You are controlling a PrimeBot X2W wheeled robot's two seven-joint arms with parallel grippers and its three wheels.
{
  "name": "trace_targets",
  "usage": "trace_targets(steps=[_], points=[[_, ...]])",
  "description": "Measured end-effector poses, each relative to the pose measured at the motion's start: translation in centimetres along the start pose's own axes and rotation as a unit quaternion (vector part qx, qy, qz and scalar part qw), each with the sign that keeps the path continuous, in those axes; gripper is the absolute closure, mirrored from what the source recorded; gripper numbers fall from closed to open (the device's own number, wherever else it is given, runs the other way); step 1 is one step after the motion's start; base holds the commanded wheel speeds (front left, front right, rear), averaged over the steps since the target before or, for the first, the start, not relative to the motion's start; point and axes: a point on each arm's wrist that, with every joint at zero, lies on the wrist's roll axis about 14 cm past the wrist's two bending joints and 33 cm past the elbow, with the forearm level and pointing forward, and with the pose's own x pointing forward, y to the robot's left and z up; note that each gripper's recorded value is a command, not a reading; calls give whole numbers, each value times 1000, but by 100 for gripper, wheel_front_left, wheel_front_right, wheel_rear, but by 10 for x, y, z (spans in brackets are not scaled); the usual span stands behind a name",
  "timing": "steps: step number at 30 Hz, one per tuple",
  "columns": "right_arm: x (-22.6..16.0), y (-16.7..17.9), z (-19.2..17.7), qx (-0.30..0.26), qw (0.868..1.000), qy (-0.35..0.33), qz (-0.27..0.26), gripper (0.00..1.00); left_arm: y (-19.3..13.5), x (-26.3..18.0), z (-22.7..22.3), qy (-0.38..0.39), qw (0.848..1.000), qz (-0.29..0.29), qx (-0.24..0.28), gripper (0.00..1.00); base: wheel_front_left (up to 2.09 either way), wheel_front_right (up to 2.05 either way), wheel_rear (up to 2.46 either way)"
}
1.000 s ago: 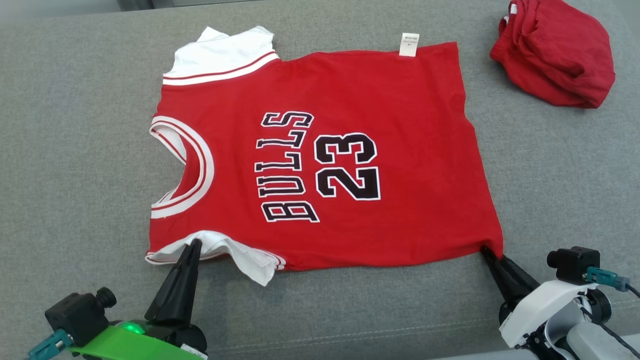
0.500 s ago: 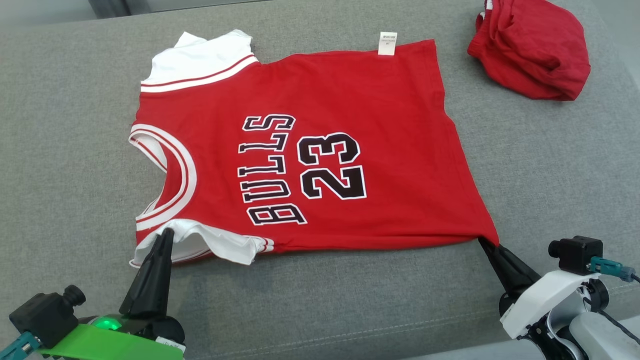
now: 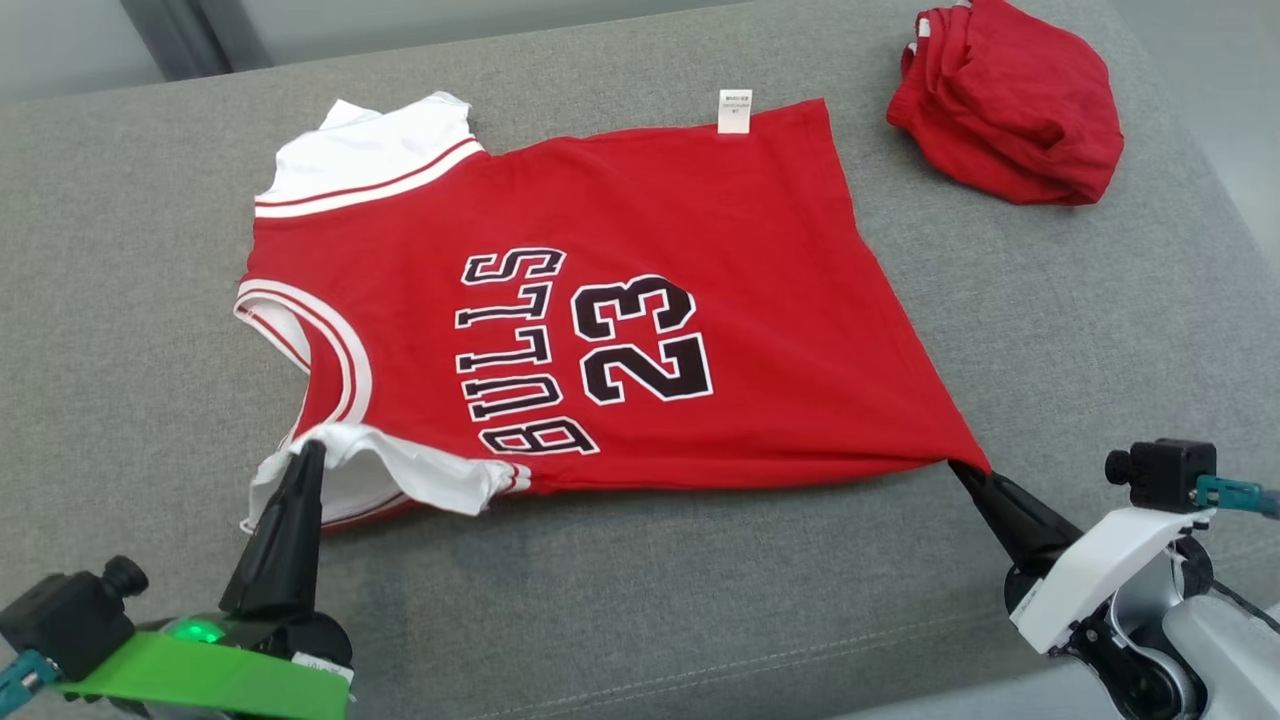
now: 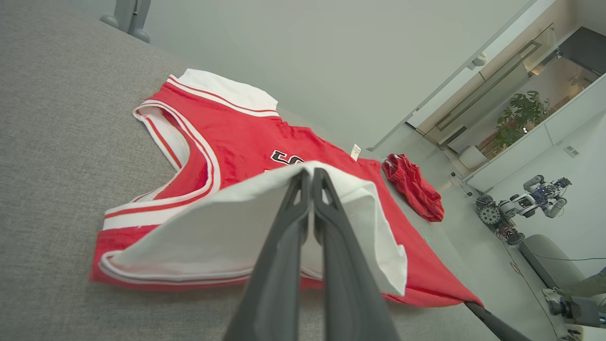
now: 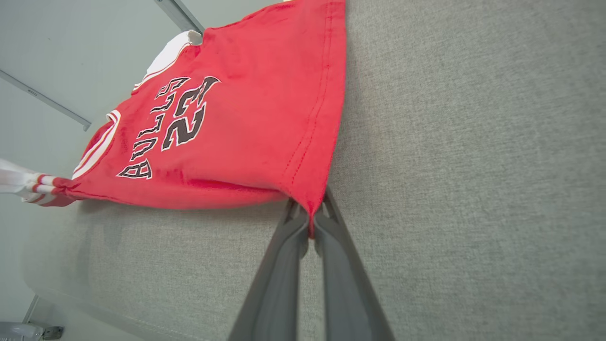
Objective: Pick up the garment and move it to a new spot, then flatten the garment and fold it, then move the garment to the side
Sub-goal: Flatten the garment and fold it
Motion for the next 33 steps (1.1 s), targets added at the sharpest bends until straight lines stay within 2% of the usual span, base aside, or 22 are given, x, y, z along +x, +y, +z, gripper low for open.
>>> trace_targets(steps=[4, 8, 15, 24, 33], points=[[8, 4, 9, 32, 999, 18, 12, 100, -4, 15, 13, -16, 1000, -16, 10, 100, 0, 0, 0], [17, 18, 17, 36, 997, 45, 41, 100, 1, 23, 20, -26, 999, -11, 14, 100, 0, 0, 0], [29, 27, 32, 87, 992, 70, 65, 100, 10, 37, 23, -25, 1000, -2, 18, 100, 0, 0, 0], [45, 24, 42, 133, 982, 118, 69, 100, 36, 50, 6, 20, 999, 38, 25, 100, 0, 0, 0], [59, 11, 48, 183, 970, 157, 32, 100, 50, 65, -1, 28, 997, 67, -3, 100, 0, 0, 0]])
